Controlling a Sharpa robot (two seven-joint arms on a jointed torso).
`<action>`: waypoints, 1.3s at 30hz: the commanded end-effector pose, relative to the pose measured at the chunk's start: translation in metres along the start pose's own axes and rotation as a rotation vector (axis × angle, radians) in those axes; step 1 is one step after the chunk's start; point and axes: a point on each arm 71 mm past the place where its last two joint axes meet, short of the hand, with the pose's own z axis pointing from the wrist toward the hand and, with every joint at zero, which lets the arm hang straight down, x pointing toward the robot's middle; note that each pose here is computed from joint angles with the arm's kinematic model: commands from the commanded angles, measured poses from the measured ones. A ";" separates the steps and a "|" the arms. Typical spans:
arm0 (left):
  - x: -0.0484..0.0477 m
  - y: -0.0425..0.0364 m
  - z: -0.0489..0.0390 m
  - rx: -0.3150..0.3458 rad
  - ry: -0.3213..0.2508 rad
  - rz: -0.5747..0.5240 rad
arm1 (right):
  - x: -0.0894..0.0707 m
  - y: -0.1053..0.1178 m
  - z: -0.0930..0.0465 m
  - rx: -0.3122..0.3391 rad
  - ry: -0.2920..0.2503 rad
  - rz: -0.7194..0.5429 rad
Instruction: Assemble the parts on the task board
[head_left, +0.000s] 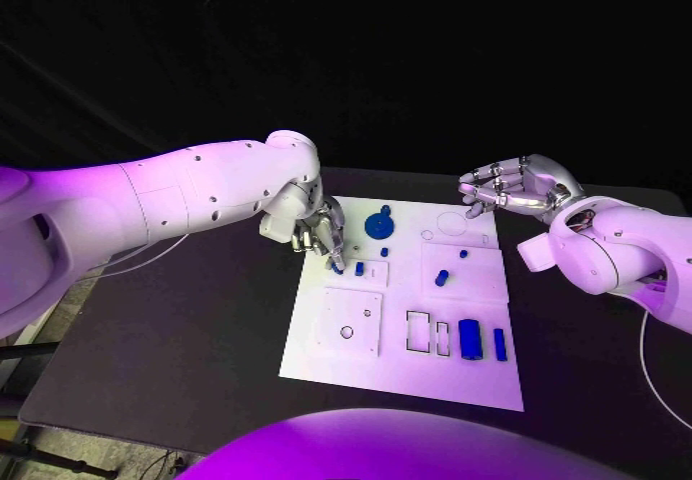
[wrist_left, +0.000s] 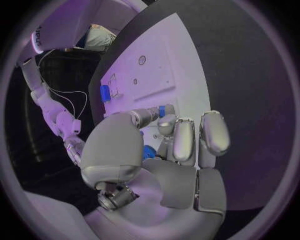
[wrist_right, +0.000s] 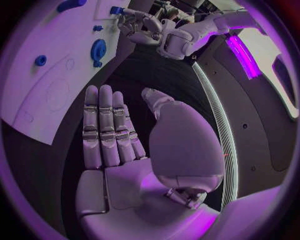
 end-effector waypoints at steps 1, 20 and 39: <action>0.0019 -0.0002 0.0008 0.016 -0.013 -0.023 | 0.001 0.001 0.000 -0.010 0.010 0.002; 0.0065 0.0021 -0.0003 0.015 -0.023 -0.038 | 0.002 0.001 0.001 -0.011 0.013 0.002; 0.0115 0.0087 -0.0042 0.055 -0.135 -0.134 | 0.001 0.000 0.000 -0.010 0.011 0.002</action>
